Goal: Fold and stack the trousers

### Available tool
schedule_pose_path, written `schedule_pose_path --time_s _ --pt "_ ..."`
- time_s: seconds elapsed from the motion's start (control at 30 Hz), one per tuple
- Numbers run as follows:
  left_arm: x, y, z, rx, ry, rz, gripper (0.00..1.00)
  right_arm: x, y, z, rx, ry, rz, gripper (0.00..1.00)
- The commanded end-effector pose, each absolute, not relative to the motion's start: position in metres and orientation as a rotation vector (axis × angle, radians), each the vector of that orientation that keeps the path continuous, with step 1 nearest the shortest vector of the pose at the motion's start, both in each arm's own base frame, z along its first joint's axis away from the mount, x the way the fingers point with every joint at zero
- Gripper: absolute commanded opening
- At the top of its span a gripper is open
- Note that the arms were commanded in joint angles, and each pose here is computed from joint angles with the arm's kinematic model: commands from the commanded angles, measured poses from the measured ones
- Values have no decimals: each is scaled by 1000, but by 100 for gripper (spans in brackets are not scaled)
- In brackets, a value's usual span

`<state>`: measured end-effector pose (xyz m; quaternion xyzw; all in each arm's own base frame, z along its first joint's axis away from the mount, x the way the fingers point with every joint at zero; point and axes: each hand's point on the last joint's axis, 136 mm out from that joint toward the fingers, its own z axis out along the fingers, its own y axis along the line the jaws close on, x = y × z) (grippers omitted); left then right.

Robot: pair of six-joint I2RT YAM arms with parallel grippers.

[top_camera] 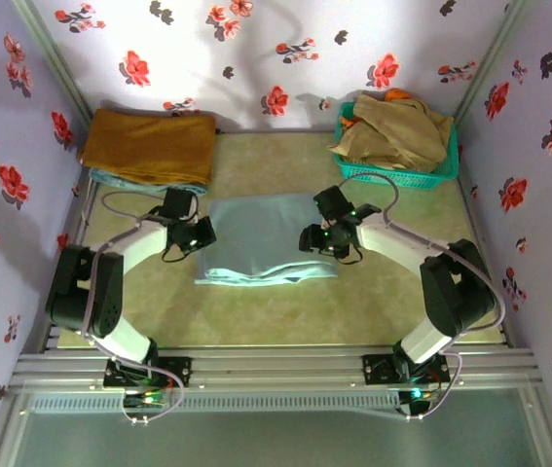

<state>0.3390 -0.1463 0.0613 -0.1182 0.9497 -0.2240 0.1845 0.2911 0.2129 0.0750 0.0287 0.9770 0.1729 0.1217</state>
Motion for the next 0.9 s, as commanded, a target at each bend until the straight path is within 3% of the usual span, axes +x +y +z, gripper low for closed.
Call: schedule_pose_path --time_s 0.0,0.13,0.23,0.73,0.77,0.8,0.87 --pt "338 -155 113 -283 2571 -719 0 289 201 83 111 2821 475 63" --pt "330 -160 158 -223 2497 -746 0 287 201 85 119 2812 493 63" --pt "316 -155 160 -240 2494 -741 0 284 200 79 128 2820 497 63" --pt "275 -65 38 -653 2623 -367 0 266 196 25 121 2936 417 63" --pt "273 -62 33 -674 2634 -346 1 264 195 19 124 2951 410 63" --pt "270 -61 28 -690 2646 -333 8 262 194 14 128 2965 398 62" --pt "263 -58 18 -728 2666 -313 9 258 191 5 134 2987 379 62"
